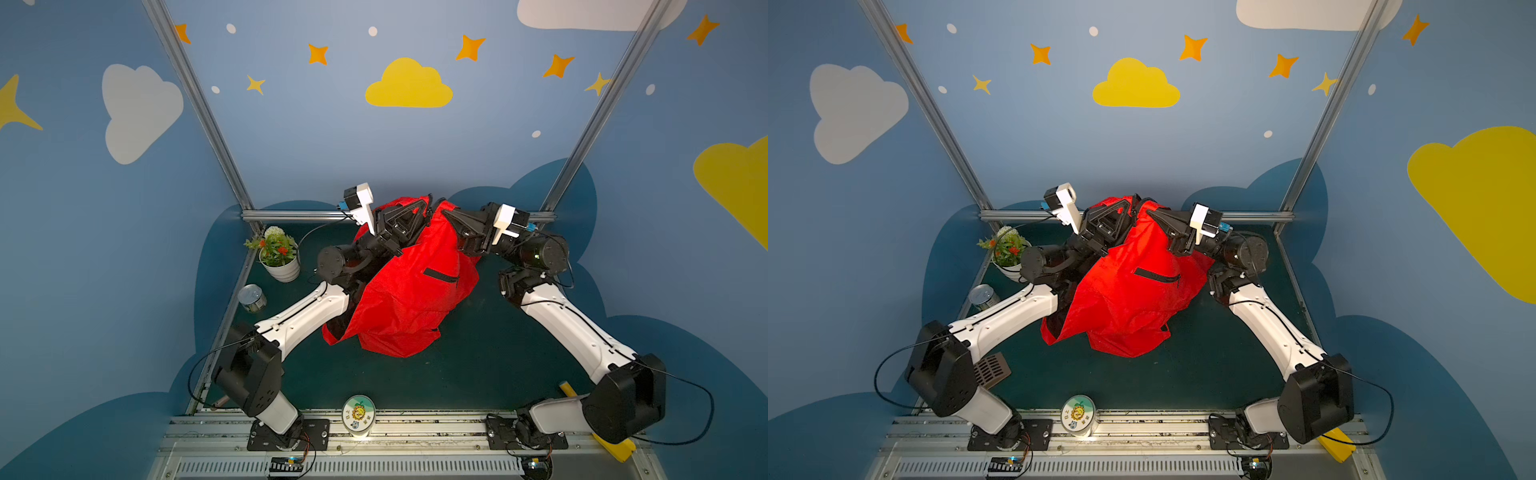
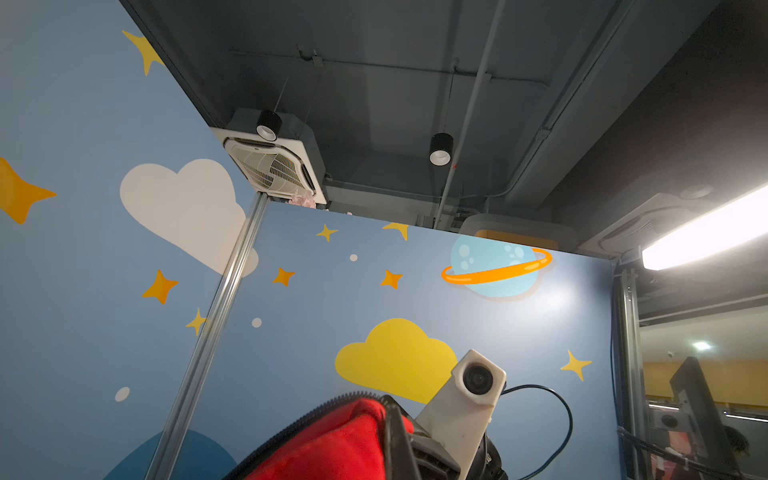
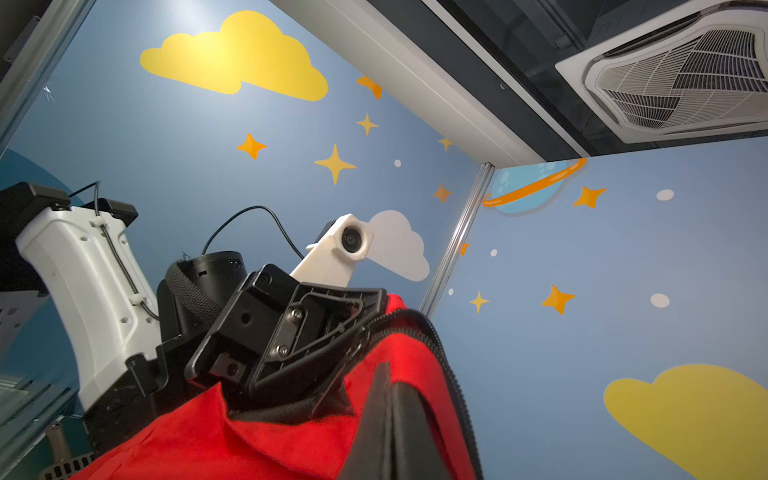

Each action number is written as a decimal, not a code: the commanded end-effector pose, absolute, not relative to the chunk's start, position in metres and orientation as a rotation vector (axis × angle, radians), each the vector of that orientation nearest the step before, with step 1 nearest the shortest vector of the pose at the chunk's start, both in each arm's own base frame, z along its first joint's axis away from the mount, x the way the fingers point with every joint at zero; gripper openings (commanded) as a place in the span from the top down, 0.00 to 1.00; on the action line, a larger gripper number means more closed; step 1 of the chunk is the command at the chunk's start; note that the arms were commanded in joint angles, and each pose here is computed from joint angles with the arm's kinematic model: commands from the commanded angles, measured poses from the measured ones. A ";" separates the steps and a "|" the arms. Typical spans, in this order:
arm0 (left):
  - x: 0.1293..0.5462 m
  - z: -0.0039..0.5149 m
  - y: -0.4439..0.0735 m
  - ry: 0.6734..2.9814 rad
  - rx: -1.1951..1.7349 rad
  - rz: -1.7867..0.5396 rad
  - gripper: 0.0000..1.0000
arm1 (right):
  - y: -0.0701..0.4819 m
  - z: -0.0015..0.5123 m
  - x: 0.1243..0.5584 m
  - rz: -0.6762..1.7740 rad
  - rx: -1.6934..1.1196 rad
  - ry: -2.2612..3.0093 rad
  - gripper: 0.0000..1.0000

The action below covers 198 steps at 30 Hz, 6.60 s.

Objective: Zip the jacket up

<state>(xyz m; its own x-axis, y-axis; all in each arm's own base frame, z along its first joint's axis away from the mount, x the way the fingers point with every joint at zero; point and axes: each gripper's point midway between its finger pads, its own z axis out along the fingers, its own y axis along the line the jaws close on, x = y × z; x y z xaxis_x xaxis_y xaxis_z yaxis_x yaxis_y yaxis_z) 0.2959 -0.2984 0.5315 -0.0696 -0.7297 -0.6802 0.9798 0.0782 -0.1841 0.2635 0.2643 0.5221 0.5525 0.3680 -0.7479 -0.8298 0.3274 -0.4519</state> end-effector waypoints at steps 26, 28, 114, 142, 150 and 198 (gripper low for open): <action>0.263 0.549 -0.292 0.528 0.452 -0.992 0.97 | 0.248 0.548 0.244 0.800 -0.802 0.485 1.00; 0.266 0.550 -0.288 0.535 0.417 -0.964 0.97 | 0.247 0.549 0.243 0.798 -0.797 0.482 1.00; 0.303 0.530 -0.276 0.815 0.254 -0.952 0.97 | 0.242 0.534 0.285 1.170 -0.530 0.898 1.00; 0.477 0.477 -0.313 1.053 0.432 -1.018 0.97 | 0.223 0.492 0.469 0.809 -0.430 1.260 1.00; 0.429 0.358 -0.328 1.267 0.356 -1.054 0.97 | 0.221 0.382 0.415 0.960 -0.245 1.519 1.00; 0.298 0.274 -0.294 1.731 0.305 -0.930 0.97 | 0.245 0.262 0.272 1.263 0.109 1.943 1.00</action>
<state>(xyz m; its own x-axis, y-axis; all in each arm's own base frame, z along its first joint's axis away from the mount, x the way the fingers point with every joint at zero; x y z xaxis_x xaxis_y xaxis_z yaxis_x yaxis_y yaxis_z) 0.2995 -0.3052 0.2657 -0.3803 -0.2109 -0.9005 0.6374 0.6457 -0.4204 0.2650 0.2573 0.2563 -0.7331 0.3933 -0.5549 -0.3496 0.4820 0.8034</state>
